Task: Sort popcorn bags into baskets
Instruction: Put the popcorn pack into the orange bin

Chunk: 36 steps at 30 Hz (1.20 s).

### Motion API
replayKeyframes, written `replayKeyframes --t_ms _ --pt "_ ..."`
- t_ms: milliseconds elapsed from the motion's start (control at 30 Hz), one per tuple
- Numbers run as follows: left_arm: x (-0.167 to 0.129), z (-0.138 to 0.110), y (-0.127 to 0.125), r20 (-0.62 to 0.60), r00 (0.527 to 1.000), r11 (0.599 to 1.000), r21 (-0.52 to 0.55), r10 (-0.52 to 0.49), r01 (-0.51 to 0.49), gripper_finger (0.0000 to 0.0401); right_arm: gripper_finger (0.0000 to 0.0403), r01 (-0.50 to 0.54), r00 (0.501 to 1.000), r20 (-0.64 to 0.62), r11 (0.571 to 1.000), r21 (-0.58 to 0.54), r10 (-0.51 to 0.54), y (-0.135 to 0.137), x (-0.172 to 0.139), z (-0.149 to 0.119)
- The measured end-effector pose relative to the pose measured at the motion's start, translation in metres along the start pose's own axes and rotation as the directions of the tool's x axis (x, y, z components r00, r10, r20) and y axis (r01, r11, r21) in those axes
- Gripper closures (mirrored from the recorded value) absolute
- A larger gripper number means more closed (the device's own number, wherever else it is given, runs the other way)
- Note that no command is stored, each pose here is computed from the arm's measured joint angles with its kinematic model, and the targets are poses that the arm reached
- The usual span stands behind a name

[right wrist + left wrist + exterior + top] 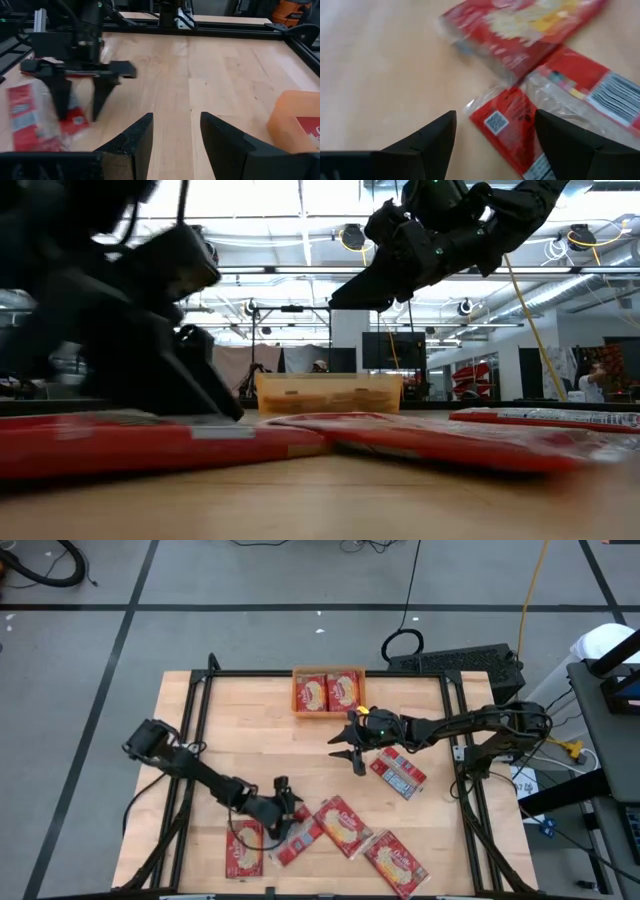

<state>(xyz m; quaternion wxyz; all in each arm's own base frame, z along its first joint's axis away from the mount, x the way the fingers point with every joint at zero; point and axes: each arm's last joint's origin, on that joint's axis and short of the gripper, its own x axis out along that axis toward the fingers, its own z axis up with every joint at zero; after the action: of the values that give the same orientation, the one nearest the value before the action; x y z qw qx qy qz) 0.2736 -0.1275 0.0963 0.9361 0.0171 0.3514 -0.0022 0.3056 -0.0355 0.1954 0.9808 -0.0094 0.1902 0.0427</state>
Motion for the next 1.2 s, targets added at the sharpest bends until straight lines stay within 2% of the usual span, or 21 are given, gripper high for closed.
replayKeyframes --t_ms 133,233,300,400,500,633,800,933,1067,1200 --pt "-0.004 0.004 0.025 -0.048 0.988 0.988 0.058 0.147 -0.144 0.013 0.0247 0.019 1.0 -0.006 1.0 -0.002 -0.019 -0.001 0.0 0.0" --pt "-0.014 0.012 0.049 -0.074 0.965 0.964 0.11 0.252 -0.243 0.013 0.0247 0.089 0.996 -0.027 0.996 -0.003 -0.089 -0.002 0.0 -0.002" --pt "-0.026 0.021 0.064 -0.075 0.953 0.954 0.085 0.294 -0.288 0.013 0.0247 0.142 0.989 -0.047 0.99 -0.003 -0.142 -0.004 0.0 -0.004" --pt "-0.046 0.035 0.081 -0.064 0.956 0.957 -0.035 0.287 -0.289 0.013 0.0247 0.177 0.98 -0.086 0.984 -0.004 -0.177 -0.005 -0.001 -0.007" --pt "-0.061 0.035 0.089 -0.129 0.976 0.967 -0.163 0.174 -0.194 0.013 0.0248 0.172 0.977 -0.125 0.985 -0.003 -0.171 -0.004 -0.001 -0.011" --pt "-0.07 0.028 0.078 -0.21 0.978 0.952 -0.298 0.006 -0.07 0.013 0.0248 0.17 0.975 -0.146 0.985 -0.003 -0.168 -0.004 -0.002 -0.016" --pt "-0.074 0.019 0.047 -0.247 0.967 0.918 -0.394 -0.061 -0.042 0.013 0.0248 0.172 0.978 -0.121 0.985 -0.003 -0.171 -0.002 -0.004 -0.026" --pt "-0.081 0.014 0.024 -0.225 0.973 0.904 -0.426 -0.057 -0.046 0.013 0.0248 0.175 0.981 -0.087 0.985 -0.005 -0.174 -0.002 -0.006 -0.029" --pt "-0.08 0.0 0.005 -0.243 0.97 0.928 -0.357 0.014 -0.103 0.013 0.0248 0.175 0.984 -0.041 0.985 -0.008 -0.175 -0.002 -0.006 -0.028" --pt "-0.07 -0.015 -0.004 -0.279 0.956 0.932 -0.317 0.087 -0.178 0.013 0.0248 0.174 0.984 -0.032 0.985 -0.014 -0.175 -0.002 -0.006 -0.027"
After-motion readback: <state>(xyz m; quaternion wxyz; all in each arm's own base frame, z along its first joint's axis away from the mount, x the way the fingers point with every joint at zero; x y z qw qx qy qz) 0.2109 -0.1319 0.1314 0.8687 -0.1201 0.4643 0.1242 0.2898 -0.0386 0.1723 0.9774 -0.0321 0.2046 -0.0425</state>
